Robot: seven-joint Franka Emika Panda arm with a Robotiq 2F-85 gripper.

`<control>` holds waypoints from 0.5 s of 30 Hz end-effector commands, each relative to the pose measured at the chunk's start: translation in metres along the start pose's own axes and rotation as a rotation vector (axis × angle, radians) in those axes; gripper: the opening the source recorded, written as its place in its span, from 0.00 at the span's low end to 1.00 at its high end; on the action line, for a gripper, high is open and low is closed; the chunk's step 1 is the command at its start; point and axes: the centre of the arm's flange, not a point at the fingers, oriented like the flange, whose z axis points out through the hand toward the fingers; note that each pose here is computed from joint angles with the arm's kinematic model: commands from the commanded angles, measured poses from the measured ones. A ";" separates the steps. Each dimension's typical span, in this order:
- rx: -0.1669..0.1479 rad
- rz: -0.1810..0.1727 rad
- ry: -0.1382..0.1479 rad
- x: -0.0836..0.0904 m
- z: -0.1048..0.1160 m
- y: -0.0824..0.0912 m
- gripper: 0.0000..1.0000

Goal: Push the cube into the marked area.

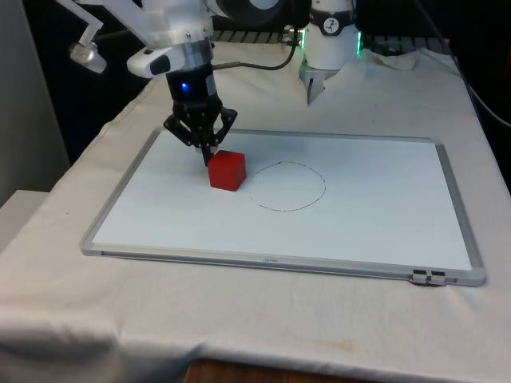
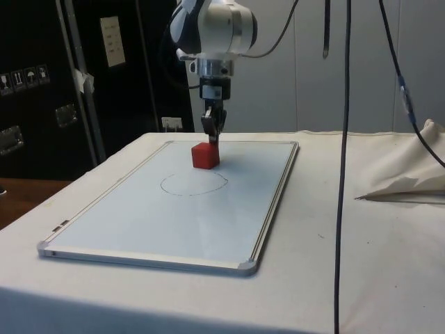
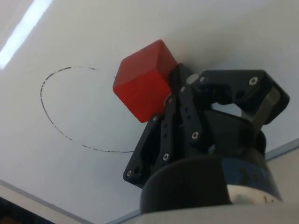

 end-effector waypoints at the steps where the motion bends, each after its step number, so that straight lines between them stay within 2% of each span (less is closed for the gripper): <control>1: 0.009 -0.006 0.007 0.003 0.005 -0.003 0.00; 3: 0.007 -0.009 0.002 0.003 0.005 -0.004 0.00; 4: 0.012 -0.018 0.010 0.007 0.010 -0.007 0.00; 9: 0.012 -0.039 0.012 0.017 0.019 -0.015 0.00; 12: 0.013 -0.046 0.004 0.019 0.021 -0.018 0.00; 15: 0.014 -0.057 0.013 0.027 0.023 -0.026 0.00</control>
